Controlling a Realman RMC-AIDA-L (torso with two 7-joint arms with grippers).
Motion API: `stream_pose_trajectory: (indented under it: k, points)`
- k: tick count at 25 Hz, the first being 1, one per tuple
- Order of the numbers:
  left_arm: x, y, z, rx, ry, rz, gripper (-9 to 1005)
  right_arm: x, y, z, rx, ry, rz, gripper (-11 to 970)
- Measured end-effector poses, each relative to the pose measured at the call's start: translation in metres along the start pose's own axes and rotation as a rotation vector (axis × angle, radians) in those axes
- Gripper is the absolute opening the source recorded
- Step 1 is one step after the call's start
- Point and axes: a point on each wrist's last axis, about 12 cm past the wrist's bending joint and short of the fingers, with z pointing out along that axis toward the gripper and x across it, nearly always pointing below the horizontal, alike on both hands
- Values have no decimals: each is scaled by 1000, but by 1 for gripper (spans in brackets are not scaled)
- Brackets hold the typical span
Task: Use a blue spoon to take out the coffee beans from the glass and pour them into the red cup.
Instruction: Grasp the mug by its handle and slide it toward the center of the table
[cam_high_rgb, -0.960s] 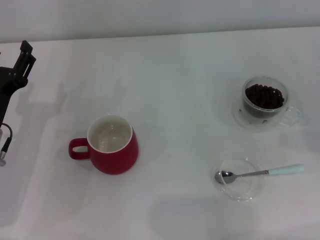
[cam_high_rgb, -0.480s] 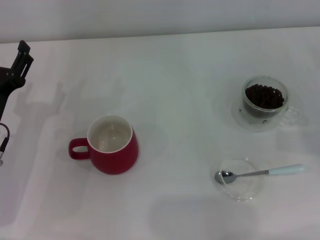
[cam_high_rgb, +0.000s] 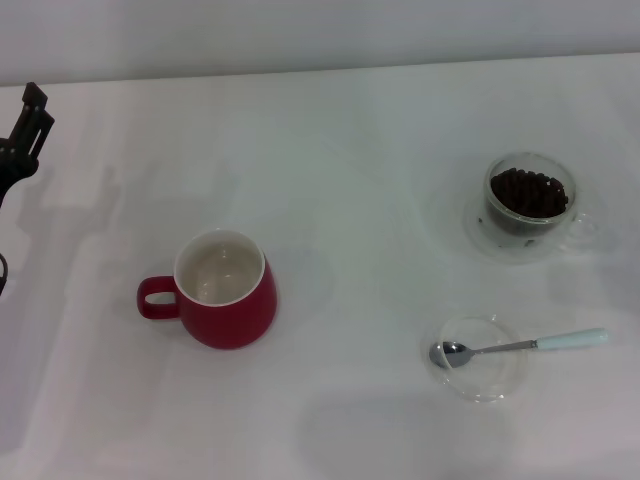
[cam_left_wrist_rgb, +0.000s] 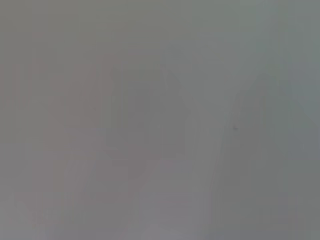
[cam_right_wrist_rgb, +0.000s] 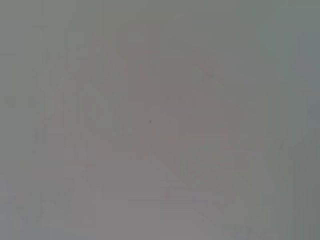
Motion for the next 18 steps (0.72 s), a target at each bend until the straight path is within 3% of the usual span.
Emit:
stream_pose_trajectory:
  k: [8,14,18]
  points:
    - [3,9,-14,-21,10,20,834,-1,10,-5,-81,-25,66,828]
    - [-2,21,-26,-29,-28,65,834,-5,-6,-33,-115,-73,330,828]
    - [-6,27,-30,-36,-47,90,834,-7,-28,-58,-104,-77,535,828]
